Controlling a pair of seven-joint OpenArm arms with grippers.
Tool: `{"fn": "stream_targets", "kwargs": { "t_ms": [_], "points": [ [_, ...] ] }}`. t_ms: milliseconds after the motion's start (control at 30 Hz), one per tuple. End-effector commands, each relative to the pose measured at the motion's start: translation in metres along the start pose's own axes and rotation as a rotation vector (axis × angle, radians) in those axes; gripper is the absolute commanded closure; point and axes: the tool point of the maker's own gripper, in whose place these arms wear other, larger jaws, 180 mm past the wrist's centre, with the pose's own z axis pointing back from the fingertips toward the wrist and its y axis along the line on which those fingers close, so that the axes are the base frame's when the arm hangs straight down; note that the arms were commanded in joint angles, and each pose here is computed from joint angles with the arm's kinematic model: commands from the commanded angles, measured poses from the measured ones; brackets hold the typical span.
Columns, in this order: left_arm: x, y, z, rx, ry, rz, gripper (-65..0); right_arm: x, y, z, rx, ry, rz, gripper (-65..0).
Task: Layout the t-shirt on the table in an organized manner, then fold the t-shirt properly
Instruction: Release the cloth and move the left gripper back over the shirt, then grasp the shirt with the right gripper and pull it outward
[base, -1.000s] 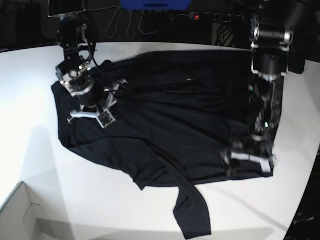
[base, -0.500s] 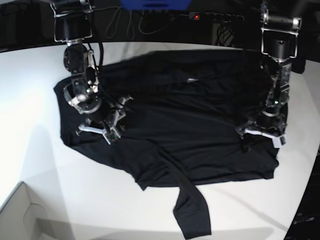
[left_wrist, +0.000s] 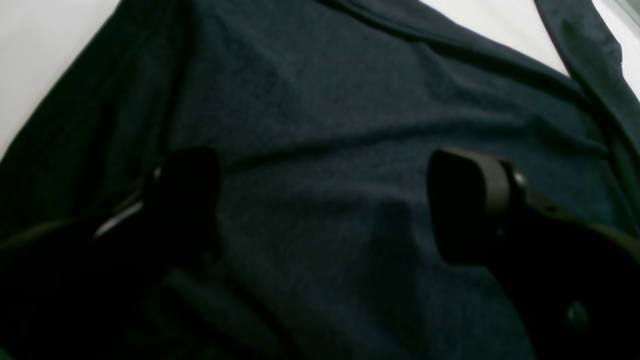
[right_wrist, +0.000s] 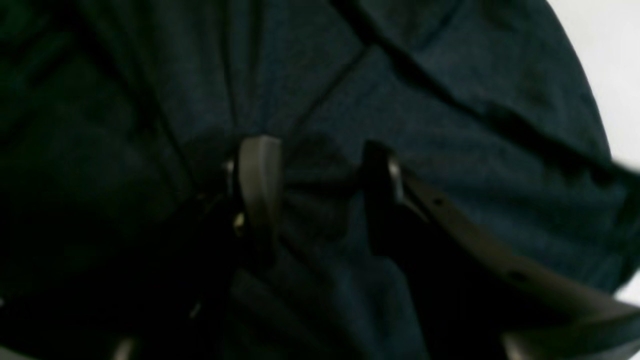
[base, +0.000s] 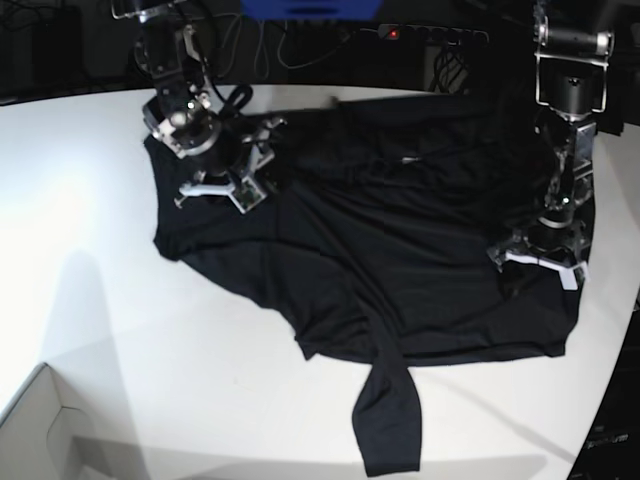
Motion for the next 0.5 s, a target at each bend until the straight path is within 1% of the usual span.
{"fn": "stream_targets", "kwargs": {
  "t_ms": [0,100,233,333,467],
  "points": [
    [-0.021,0.009,0.002,0.039,0.106,0.016,-65.0,0.014,-0.008,0.003,-0.019,-0.026,0.031,-27.0],
    [-0.022,0.009,0.002,0.038,0.107,0.019,-65.0,0.045,-0.023,0.006,-0.057,-0.098,0.060,-27.3],
    [-0.022,0.009,0.002,0.038,0.107,0.013,-65.0,0.086,-0.043,0.002,-0.093,-0.178,0.099,-27.4],
    [-0.022,0.008,0.002,0.037,0.108,0.012,-65.0,0.108,-0.035,-0.015,-0.057,-0.211,0.120,-27.4],
    [-0.023,0.009,0.001,0.040,0.110,0.013,-65.0,0.115,-0.018,-0.043,0.010,-0.192,0.134,-27.4]
  ]
}}
